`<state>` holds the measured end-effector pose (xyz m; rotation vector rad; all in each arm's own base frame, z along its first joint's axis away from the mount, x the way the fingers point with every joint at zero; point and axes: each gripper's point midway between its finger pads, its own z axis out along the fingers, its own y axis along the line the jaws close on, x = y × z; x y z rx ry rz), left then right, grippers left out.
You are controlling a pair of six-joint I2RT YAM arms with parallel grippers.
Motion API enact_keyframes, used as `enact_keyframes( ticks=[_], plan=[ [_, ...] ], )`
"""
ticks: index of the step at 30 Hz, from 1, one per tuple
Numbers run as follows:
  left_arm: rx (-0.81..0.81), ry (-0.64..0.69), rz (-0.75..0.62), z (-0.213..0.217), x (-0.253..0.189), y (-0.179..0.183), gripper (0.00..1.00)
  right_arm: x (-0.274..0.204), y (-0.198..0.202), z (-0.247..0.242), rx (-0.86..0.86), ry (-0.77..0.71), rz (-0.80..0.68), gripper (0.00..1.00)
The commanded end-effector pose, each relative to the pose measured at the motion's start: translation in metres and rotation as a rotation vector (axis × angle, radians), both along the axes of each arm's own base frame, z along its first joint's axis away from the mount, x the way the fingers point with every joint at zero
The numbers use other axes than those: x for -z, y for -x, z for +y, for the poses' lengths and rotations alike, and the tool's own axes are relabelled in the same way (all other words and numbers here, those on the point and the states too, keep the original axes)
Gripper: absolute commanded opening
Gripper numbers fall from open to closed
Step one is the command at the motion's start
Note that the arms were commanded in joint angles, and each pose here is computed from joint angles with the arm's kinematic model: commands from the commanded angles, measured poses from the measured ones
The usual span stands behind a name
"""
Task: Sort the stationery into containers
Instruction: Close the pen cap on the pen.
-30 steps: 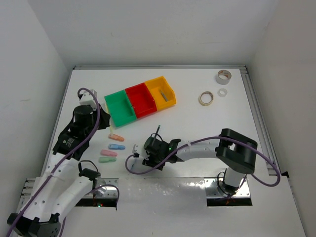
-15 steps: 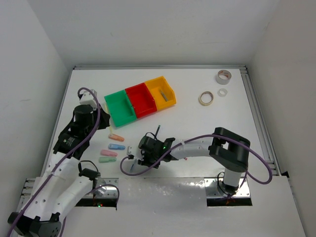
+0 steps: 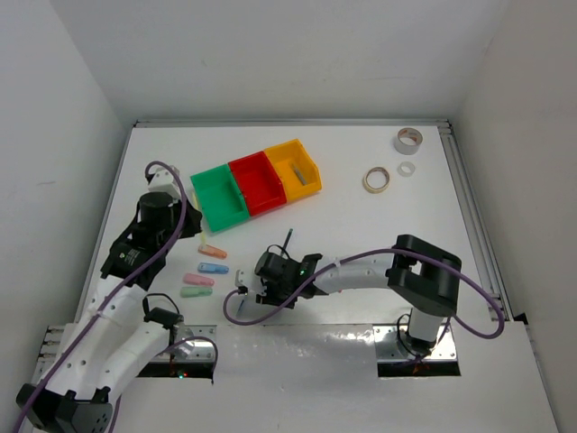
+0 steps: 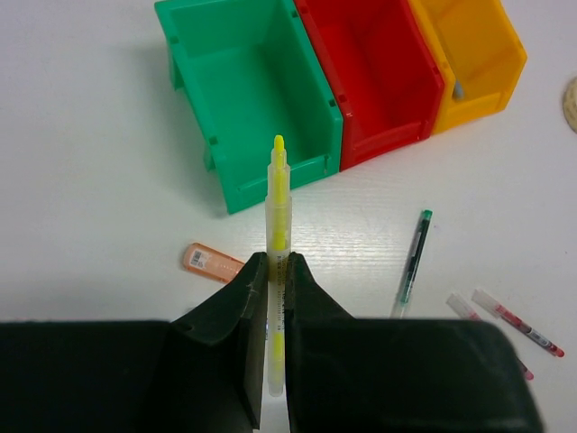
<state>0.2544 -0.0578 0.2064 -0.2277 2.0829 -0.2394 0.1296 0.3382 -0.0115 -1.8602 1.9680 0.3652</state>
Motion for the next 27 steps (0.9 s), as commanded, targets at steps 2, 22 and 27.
enact_keyframes(
  ticks=[2, 22, 27],
  plan=[
    [-0.016, 0.023, -0.035, 0.001, -0.007, -0.006, 0.0, 0.025, 0.014, -0.038, -0.006, 0.156, 0.03, 0.32],
    [0.198, 0.099, -0.109, -0.039, -0.014, -0.016, 0.0, -0.114, -0.04, -0.013, 0.391, -0.448, 0.081, 0.0],
    [0.435, 0.129, -0.233, -0.08, -0.035, -0.019, 0.0, -0.199, -0.106, -0.035, 0.659, -0.825, 0.128, 0.0]
  ],
)
